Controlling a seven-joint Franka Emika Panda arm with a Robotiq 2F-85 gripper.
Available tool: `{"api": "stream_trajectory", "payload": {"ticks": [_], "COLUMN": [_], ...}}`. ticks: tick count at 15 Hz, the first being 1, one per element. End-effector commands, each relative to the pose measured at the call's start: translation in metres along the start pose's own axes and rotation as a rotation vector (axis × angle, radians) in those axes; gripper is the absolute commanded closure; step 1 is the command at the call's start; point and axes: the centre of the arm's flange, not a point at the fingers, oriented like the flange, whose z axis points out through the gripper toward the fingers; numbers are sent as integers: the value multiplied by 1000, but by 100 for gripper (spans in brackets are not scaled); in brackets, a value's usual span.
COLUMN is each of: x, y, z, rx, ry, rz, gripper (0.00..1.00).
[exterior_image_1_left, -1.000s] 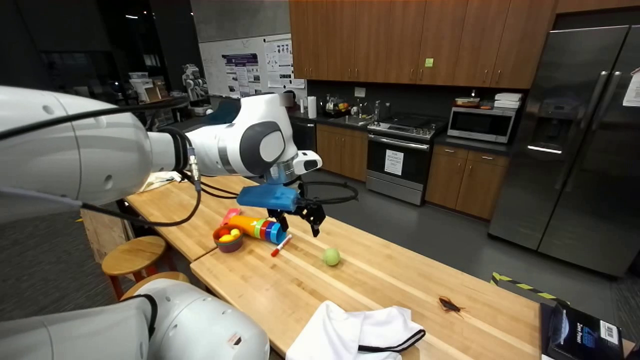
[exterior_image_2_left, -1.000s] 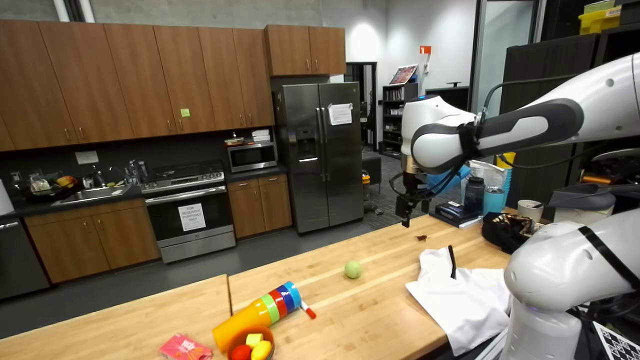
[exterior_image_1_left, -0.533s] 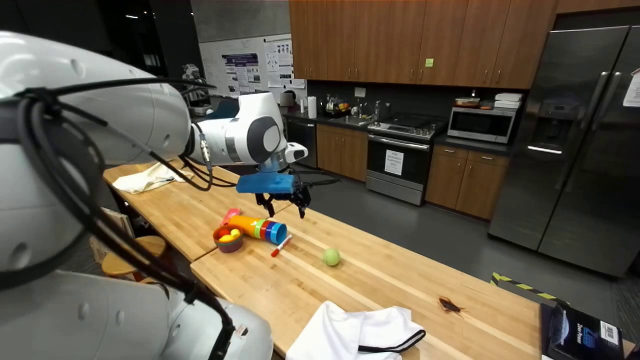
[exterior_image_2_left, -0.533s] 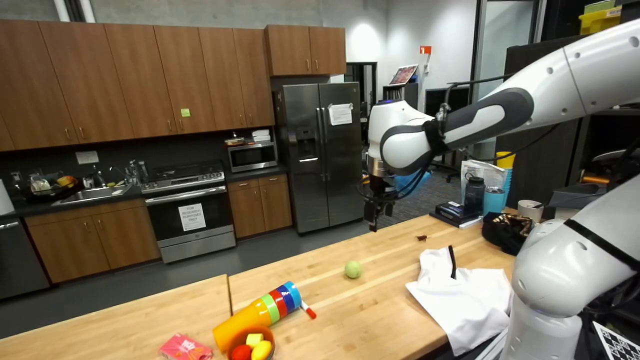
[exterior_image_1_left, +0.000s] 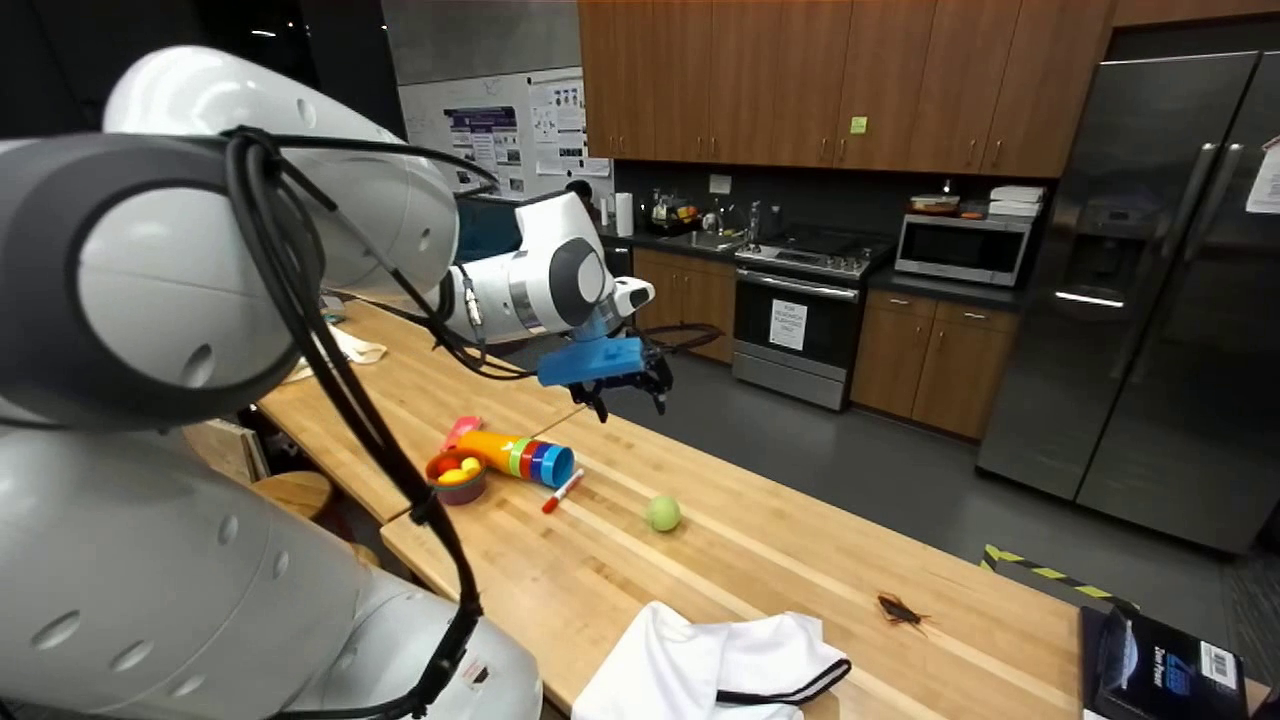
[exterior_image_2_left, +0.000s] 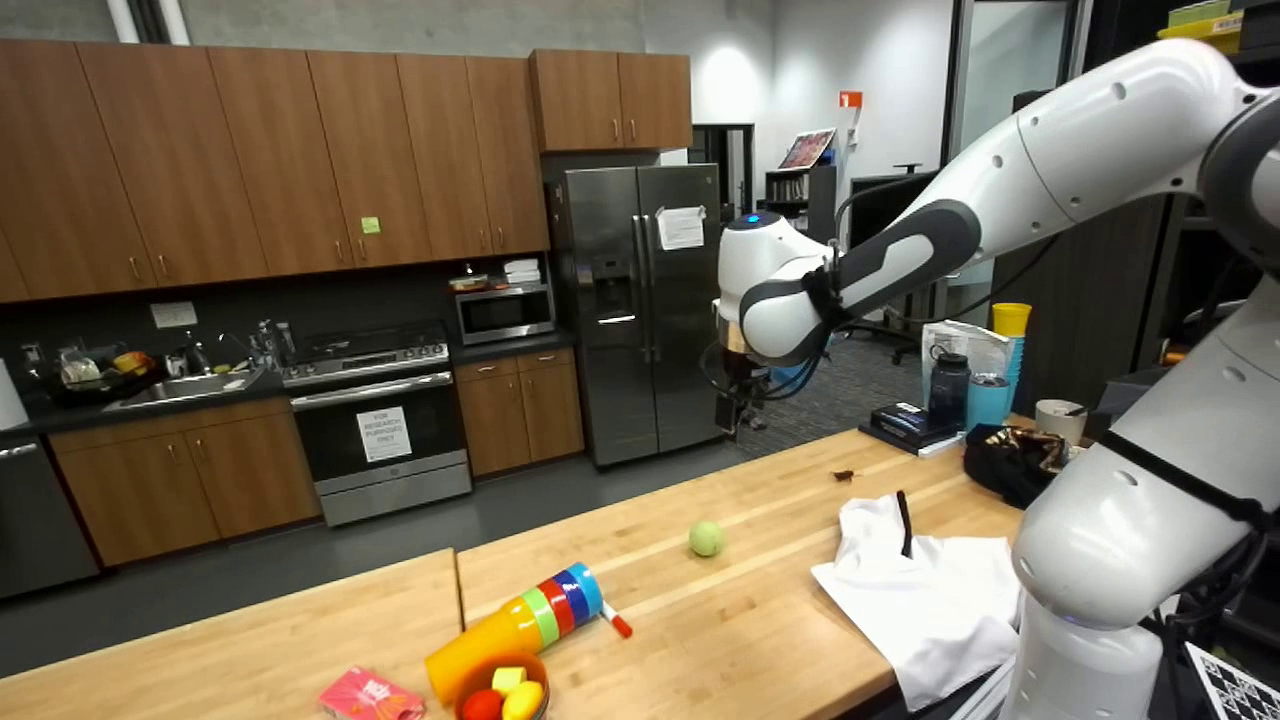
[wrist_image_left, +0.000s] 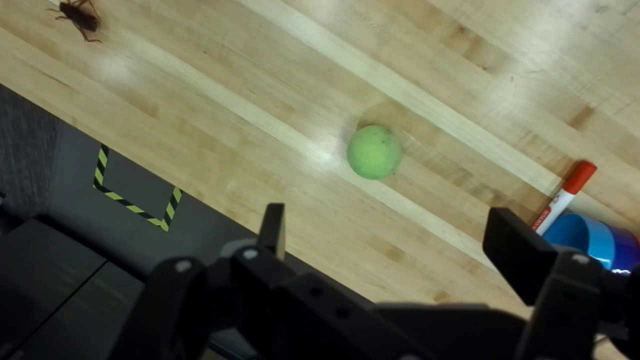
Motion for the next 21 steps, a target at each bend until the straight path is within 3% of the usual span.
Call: {"api": "stream_trajectory", "payload": {"ticks": [1, 5, 10, 11, 16, 19, 21], "x": [18, 22, 44, 32, 27, 36, 36], "y": [22, 28, -4, 10, -17, -41, -68], "z": [29, 60, 95, 98, 114, 115, 103], "rx": [36, 110, 186, 204, 228, 271, 229], "ry": [33, 34, 6, 1, -53, -57, -33], "rz": [-6, -118, -192, -202, -286, -276, -331], "gripper": [0, 0, 0, 0, 0, 0, 0]}}
